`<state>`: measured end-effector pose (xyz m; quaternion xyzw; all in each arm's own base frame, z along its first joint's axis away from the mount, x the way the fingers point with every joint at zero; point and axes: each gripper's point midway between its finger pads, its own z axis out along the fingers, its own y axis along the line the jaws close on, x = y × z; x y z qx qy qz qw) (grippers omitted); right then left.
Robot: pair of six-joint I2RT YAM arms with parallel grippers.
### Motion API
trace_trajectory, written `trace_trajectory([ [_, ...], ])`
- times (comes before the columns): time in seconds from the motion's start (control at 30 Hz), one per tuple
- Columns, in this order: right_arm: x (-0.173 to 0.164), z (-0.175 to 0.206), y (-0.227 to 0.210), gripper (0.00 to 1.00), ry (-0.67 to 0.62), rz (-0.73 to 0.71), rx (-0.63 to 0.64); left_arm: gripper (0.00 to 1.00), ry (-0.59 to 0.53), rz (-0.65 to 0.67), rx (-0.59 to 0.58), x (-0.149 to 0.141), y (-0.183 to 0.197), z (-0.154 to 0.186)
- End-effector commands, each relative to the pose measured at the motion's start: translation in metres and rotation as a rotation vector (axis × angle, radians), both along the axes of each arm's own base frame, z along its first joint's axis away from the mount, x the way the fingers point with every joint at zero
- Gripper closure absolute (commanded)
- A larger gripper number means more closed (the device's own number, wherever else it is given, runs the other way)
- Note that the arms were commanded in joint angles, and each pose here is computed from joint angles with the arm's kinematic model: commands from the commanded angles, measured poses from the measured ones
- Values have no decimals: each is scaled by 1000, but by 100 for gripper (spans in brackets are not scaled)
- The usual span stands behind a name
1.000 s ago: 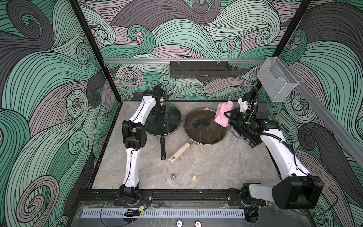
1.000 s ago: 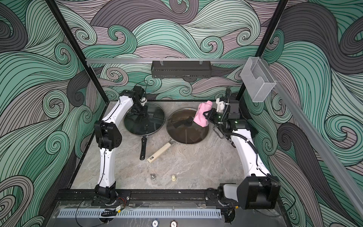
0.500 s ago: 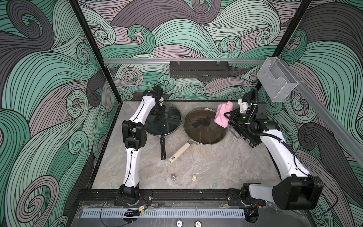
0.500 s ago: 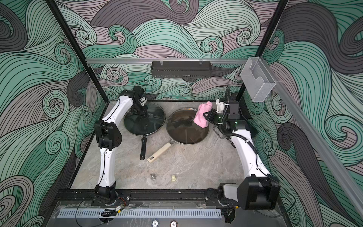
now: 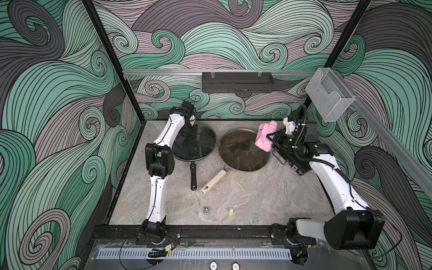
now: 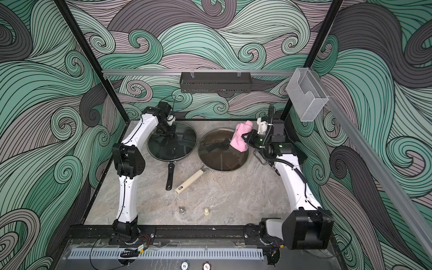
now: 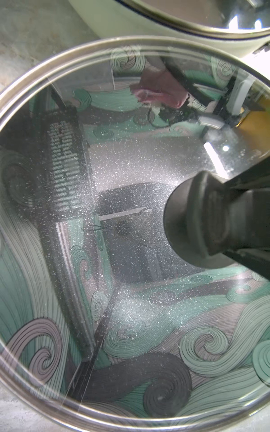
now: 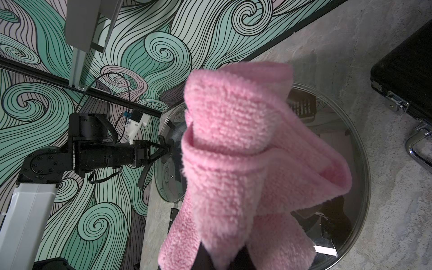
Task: Wipe the pot lid with a cloth
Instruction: Pick up the pot lid from the cooking pot.
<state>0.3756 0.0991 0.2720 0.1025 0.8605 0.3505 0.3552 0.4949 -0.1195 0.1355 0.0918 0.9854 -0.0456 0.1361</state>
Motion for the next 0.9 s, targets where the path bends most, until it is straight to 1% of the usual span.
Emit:
trace_trajectory([
  [0.0,-3,7,2,100,-24,0,11,58,54,-30,-42,-8,-15,-8],
  [0.13,-3,7,2,100,-25,-1,10,56,82,-31,-23,-14,-12,-13],
  [0.43,-3,7,2,100,-27,-2,14,56,107,-40,15,-20,-8,-17],
  [0.63,-3,8,2,100,-26,-2,17,57,117,-56,71,-24,-4,-19],
  [0.8,-3,7,2,100,-25,-6,22,68,128,-67,99,-27,-3,-22],
  [0.87,-3,7,3,100,-22,-6,23,85,125,-67,107,-27,-3,-21],
])
